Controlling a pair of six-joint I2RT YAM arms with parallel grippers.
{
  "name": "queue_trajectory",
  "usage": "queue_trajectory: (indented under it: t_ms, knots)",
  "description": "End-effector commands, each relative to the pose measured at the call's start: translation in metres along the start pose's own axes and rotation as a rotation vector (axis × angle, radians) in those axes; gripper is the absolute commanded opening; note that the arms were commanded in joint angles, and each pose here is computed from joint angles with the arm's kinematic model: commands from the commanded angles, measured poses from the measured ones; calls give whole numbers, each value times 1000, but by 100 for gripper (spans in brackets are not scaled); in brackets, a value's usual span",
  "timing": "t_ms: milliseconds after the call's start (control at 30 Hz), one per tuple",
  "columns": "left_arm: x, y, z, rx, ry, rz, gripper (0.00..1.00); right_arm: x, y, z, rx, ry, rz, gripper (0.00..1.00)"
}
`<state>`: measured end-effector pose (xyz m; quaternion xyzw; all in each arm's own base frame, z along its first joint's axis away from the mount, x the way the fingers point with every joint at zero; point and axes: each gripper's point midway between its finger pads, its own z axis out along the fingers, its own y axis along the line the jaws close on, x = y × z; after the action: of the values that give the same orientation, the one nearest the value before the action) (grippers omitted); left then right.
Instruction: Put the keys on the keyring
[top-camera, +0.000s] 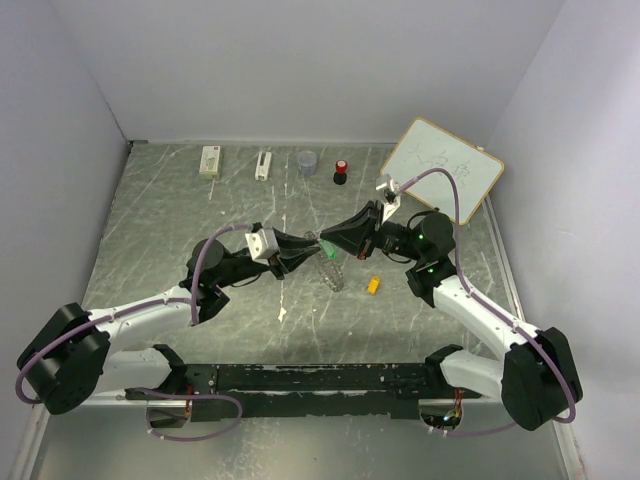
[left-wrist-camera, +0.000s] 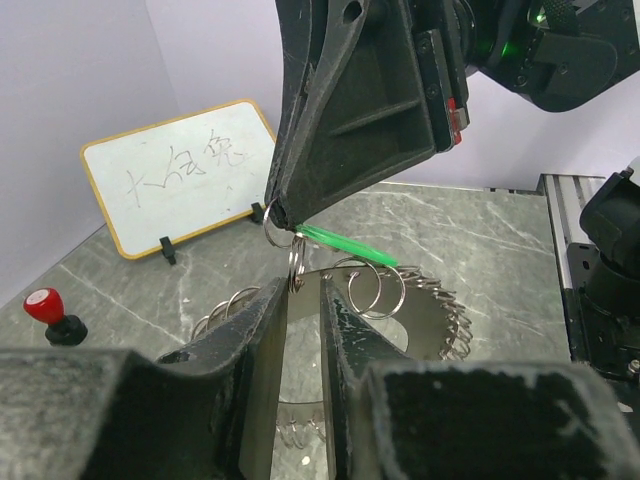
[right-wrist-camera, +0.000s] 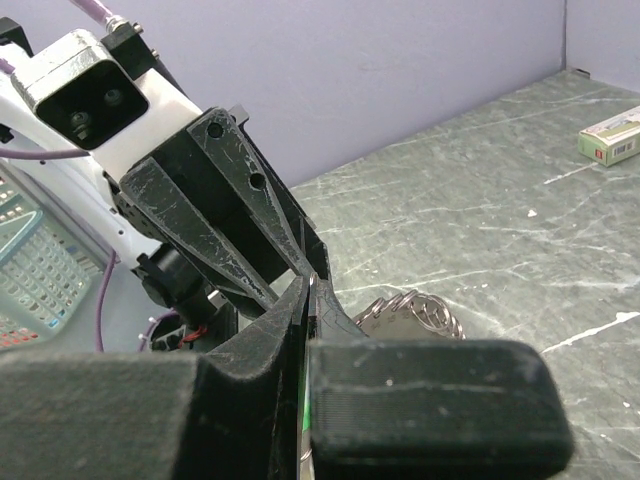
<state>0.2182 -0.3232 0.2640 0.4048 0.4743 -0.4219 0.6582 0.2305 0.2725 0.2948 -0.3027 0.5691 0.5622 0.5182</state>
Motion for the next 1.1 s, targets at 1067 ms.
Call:
queue_trajectory:
  t_ms: [1067]
  knots:
    - [-8, 27, 19, -93, 149, 1, 7, -7, -7, -4, 72, 57, -58, 0]
